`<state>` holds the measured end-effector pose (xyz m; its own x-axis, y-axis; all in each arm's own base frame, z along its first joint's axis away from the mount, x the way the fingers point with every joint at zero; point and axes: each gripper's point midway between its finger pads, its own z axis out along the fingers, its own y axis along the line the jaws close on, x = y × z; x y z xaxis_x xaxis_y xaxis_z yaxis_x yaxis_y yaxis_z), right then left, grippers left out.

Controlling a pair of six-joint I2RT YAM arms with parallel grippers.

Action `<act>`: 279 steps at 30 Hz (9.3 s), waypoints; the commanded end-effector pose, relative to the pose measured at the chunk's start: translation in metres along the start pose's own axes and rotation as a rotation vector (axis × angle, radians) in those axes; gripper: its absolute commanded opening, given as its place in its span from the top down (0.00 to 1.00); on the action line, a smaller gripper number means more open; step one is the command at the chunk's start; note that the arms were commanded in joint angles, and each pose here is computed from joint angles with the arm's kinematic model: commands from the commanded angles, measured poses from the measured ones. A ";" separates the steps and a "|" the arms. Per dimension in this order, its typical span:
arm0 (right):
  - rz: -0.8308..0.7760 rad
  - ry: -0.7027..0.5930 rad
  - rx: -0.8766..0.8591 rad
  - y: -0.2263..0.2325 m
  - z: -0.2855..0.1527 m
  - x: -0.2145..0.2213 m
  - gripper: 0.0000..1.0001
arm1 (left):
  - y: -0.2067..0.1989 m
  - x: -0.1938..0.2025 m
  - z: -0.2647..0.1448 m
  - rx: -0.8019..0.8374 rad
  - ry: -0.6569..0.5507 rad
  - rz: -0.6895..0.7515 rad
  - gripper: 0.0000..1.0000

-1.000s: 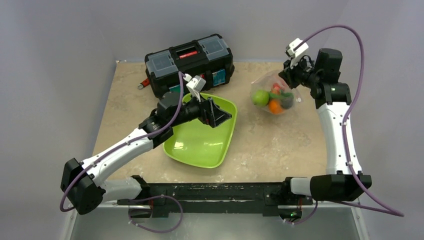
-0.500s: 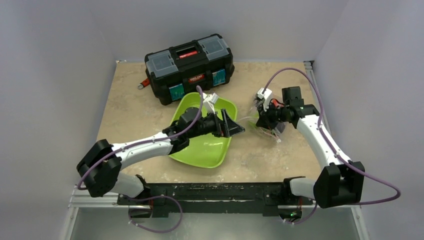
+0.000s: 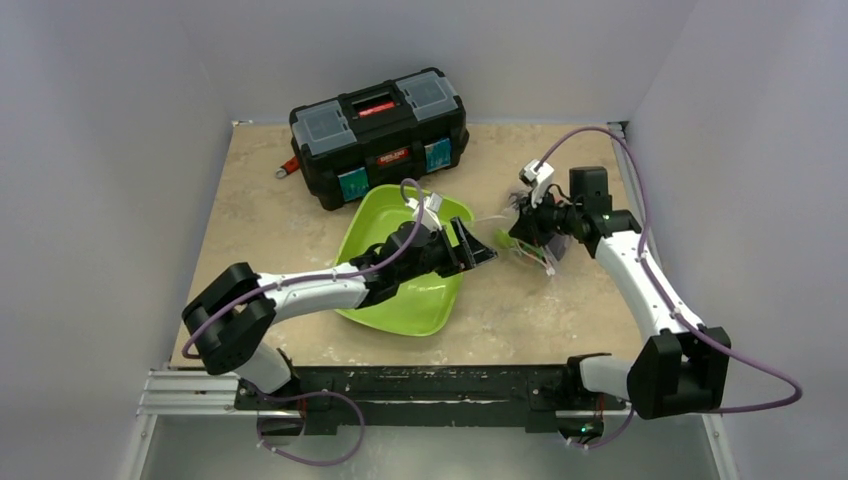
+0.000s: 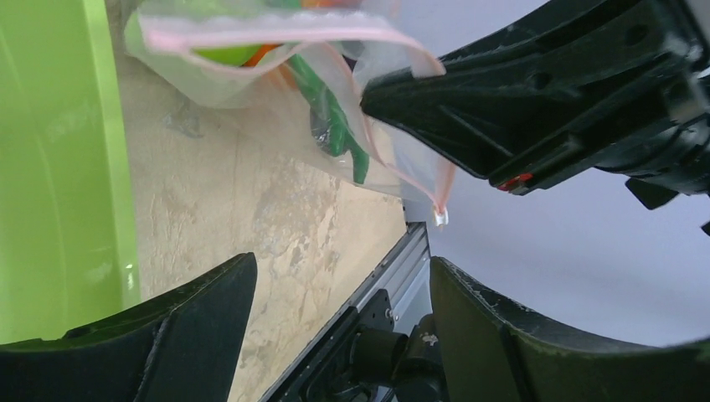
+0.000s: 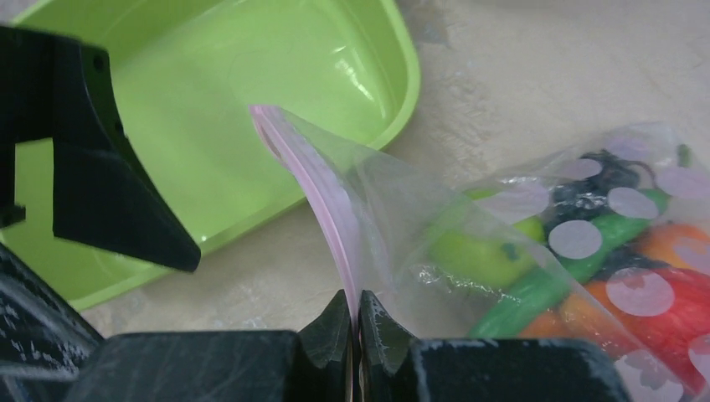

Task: Open the zip-top bag and remove the fake food
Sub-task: Open the zipper of the food storage bag at the center of the board, then pick up the fake vegetable from the zipper food storage bag.

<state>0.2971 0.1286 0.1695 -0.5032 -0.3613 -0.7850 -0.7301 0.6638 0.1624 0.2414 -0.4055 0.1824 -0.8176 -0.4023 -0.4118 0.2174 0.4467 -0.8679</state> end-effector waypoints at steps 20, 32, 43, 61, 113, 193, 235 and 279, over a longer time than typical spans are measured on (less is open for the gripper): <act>0.088 -0.186 0.170 -0.022 -0.018 -0.044 0.94 | -0.027 -0.010 0.083 -0.149 -0.075 0.011 0.39; 0.093 -0.178 0.171 -0.023 -0.016 -0.040 0.95 | -0.017 -0.013 0.104 -0.233 -0.081 0.035 0.43; 0.051 -0.184 0.246 -0.034 -0.024 -0.044 0.97 | 0.009 -0.005 0.082 -0.371 -0.021 0.065 0.86; -0.035 -0.172 0.224 -0.031 -0.018 -0.031 1.00 | 0.019 0.018 0.018 -0.282 0.018 -0.079 0.95; -0.253 -0.150 -0.182 0.043 -0.013 -0.015 1.00 | -0.007 -0.036 -0.119 0.118 -0.089 0.509 0.00; -0.266 -0.121 -0.205 0.039 -0.007 -0.010 1.00 | -0.068 -0.022 -0.018 0.172 -0.060 0.960 0.35; -0.138 -0.187 -0.090 0.017 -0.015 -0.034 1.00 | 0.011 0.022 0.092 0.025 0.107 0.837 0.50; -0.050 -0.242 -0.096 0.013 -0.022 -0.044 1.00 | 0.016 0.014 0.099 -0.071 0.044 0.647 0.57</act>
<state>0.2936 0.1367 0.1919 -0.4273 -0.2382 -0.8722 -0.7727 0.5971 0.2154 0.2806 -0.4736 0.1248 -0.5381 0.0523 -0.8413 0.6704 0.6315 -0.3895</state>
